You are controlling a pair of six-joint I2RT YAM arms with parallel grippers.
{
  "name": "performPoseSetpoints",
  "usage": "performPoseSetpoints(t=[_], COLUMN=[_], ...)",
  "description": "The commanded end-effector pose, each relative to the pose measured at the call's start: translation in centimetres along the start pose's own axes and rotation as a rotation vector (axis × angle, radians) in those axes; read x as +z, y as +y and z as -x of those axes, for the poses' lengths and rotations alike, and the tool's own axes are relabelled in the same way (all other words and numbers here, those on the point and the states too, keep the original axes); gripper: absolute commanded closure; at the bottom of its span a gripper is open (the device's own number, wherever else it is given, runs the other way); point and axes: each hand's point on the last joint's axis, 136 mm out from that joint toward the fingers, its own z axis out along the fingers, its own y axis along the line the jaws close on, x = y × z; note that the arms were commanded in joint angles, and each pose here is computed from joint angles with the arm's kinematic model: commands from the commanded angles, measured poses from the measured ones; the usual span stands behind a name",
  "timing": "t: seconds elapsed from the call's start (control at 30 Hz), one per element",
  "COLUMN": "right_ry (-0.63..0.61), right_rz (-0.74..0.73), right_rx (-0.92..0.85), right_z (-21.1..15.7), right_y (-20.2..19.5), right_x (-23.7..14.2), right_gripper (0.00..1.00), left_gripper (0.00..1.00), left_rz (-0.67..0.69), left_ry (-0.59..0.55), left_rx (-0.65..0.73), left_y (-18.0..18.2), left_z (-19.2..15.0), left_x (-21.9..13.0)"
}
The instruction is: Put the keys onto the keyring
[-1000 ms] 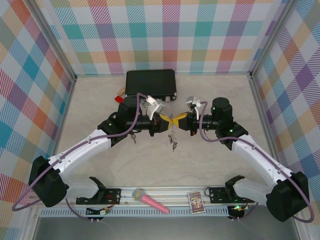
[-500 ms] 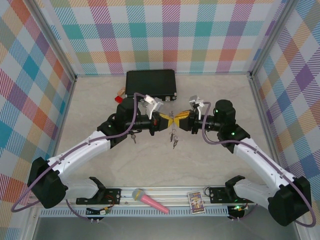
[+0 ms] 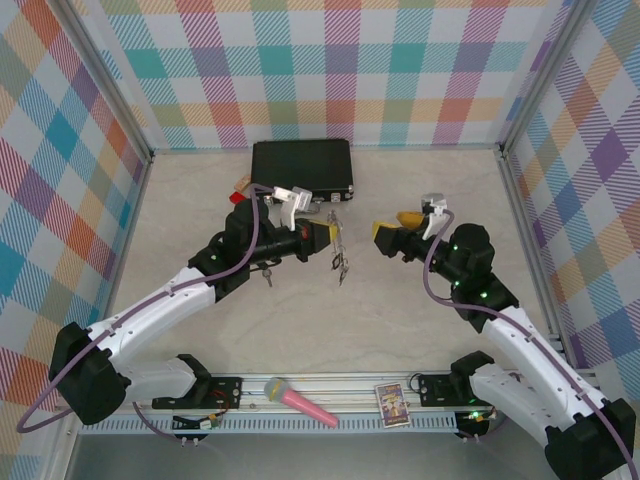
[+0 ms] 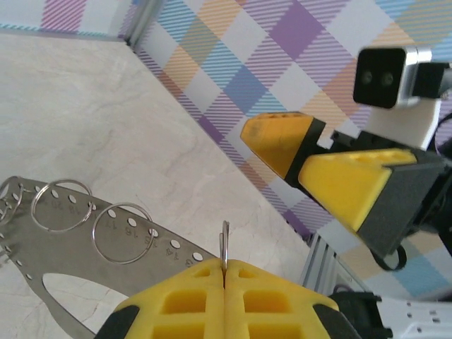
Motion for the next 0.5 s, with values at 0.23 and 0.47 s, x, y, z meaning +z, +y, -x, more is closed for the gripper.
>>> performPoseSetpoints(t=[0.23, 0.47], right_ry=[-0.037, -0.027], right_rz=[-0.041, -0.028], right_rx=[0.049, 0.06], right_z=[0.39, 0.22], right_y=[-0.93, -0.82], right_x=[0.1, 0.48], right_gripper=[0.01, 0.01], left_gripper=[1.0, 1.0], left_rz=[0.071, 0.079], left_ry=[-0.101, -0.097], left_rx=[-0.166, -0.203], left_y=[0.39, 0.42], left_z=[2.45, 2.58], left_x=[-0.73, -0.64])
